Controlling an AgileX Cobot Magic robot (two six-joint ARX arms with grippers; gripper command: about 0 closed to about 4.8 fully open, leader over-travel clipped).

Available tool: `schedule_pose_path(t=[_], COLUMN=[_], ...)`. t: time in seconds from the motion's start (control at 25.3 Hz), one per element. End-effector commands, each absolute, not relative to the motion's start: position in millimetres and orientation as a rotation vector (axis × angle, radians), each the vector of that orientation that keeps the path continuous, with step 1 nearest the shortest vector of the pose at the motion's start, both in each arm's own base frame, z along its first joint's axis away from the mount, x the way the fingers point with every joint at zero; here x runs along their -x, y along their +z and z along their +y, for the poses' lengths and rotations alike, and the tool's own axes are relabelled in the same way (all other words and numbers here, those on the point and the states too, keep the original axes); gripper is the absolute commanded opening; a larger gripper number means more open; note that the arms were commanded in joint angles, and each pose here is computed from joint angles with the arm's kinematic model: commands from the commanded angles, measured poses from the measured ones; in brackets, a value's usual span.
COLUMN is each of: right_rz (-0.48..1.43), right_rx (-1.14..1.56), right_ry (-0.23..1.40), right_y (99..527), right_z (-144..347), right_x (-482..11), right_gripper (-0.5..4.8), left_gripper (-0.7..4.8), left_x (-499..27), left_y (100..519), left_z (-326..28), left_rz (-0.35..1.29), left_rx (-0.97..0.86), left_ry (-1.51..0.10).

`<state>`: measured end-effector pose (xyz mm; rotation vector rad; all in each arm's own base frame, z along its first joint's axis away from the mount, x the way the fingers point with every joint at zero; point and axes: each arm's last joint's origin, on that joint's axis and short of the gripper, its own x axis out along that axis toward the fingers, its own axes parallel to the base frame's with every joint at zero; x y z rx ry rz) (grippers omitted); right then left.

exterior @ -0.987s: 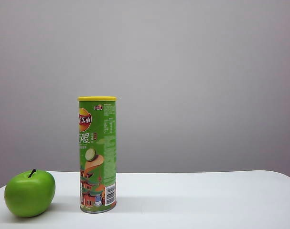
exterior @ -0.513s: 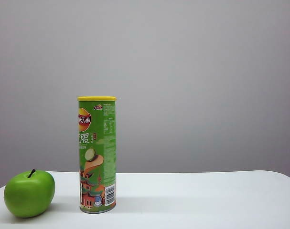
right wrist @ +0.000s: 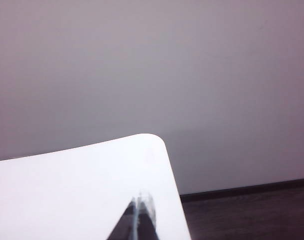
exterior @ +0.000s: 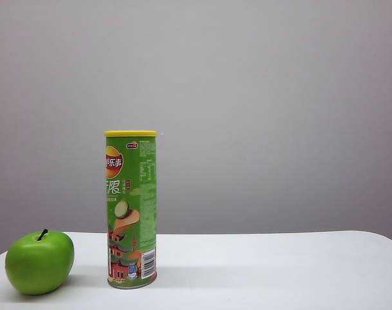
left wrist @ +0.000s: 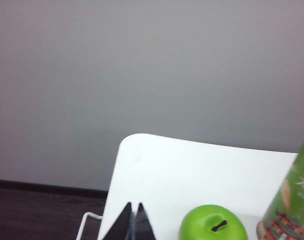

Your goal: Pick up the green bucket of chips from the desk, place it near the apple, and finally stand it up.

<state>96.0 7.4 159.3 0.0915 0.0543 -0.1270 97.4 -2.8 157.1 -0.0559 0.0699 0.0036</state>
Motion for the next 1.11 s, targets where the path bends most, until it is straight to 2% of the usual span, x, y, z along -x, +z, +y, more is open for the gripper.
schedule_pose_path(t=[0.04,0.12,0.2,0.39,1.11], right_rz=[0.050,0.073,0.078,0.077,0.077], right_rx=[-0.115,-0.120,-0.120,-0.119,-0.119], right_ry=[-0.129,-0.121,-0.109,-0.106,-0.106], right_y=[158.0,155.8,155.4,155.5,155.5], right_z=[7.6,8.1,8.4,8.5,8.5], right_x=[-96.4,-96.2,-96.3,-96.3,-96.3], right_gripper=[0.03,0.03,0.03,0.03,0.03], left_gripper=[-0.05,-0.01,-0.02,-0.03,-0.03], left_x=[-97.1,-96.8,-96.7,-96.9,-96.6], left_y=[160.9,160.1,159.6,158.7,154.4], left_z=[2.7,2.3,2.2,5.6,5.9], left_rz=[0.044,0.054,0.059,0.065,0.110], left_rx=[0.068,0.067,0.065,0.096,0.090], left_ry=[-0.053,-0.127,-0.128,-0.010,0.002])
